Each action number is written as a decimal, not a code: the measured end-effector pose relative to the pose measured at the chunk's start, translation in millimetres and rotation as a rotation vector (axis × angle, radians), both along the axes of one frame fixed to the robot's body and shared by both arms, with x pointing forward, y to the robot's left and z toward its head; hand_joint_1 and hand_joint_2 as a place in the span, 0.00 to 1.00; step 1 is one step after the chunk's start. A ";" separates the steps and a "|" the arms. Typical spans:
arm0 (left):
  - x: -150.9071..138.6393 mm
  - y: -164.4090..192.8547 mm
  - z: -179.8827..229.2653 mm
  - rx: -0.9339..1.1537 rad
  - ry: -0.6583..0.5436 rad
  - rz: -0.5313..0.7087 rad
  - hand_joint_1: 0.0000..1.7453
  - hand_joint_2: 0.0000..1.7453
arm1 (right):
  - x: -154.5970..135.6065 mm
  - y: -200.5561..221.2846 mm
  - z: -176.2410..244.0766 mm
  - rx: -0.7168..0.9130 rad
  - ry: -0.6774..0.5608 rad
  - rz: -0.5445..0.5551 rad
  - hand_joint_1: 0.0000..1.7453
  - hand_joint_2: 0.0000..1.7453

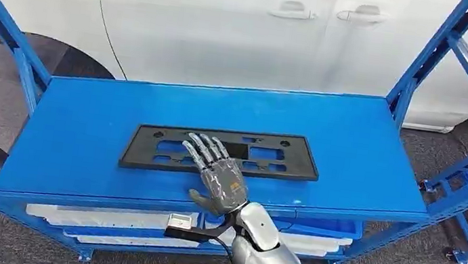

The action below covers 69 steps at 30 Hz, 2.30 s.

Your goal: Take the parts from the cabinet and place them on the table.

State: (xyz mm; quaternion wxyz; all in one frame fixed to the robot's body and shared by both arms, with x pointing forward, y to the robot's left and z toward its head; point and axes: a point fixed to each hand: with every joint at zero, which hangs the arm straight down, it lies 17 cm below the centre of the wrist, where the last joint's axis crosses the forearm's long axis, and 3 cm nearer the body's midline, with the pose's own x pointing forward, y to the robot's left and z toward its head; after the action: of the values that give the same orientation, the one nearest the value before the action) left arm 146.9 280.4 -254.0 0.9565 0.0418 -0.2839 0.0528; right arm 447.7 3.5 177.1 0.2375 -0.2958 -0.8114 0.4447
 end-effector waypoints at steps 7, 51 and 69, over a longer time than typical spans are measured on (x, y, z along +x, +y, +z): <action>-1.7 0.0 -0.2 0.003 -0.001 -0.006 0.00 0.00 | -9.3 7.2 -9.7 -0.013 0.013 0.026 0.00 1.00; 13.7 -4.0 3.9 0.012 -0.027 -0.061 0.00 0.00 | 29.7 14.2 -24.7 -0.226 0.000 -0.146 0.00 1.00; 18.6 -3.6 5.7 0.016 -0.041 -0.061 0.00 0.00 | 51.3 0.6 -39.8 -0.365 -0.011 -0.278 1.00 1.00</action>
State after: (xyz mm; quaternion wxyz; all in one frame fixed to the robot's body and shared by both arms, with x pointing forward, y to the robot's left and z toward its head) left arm 165.5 276.7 -248.3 0.9513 0.0395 -0.3048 0.0223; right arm 499.0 4.0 137.3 0.2346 -0.4452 -0.6702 0.5455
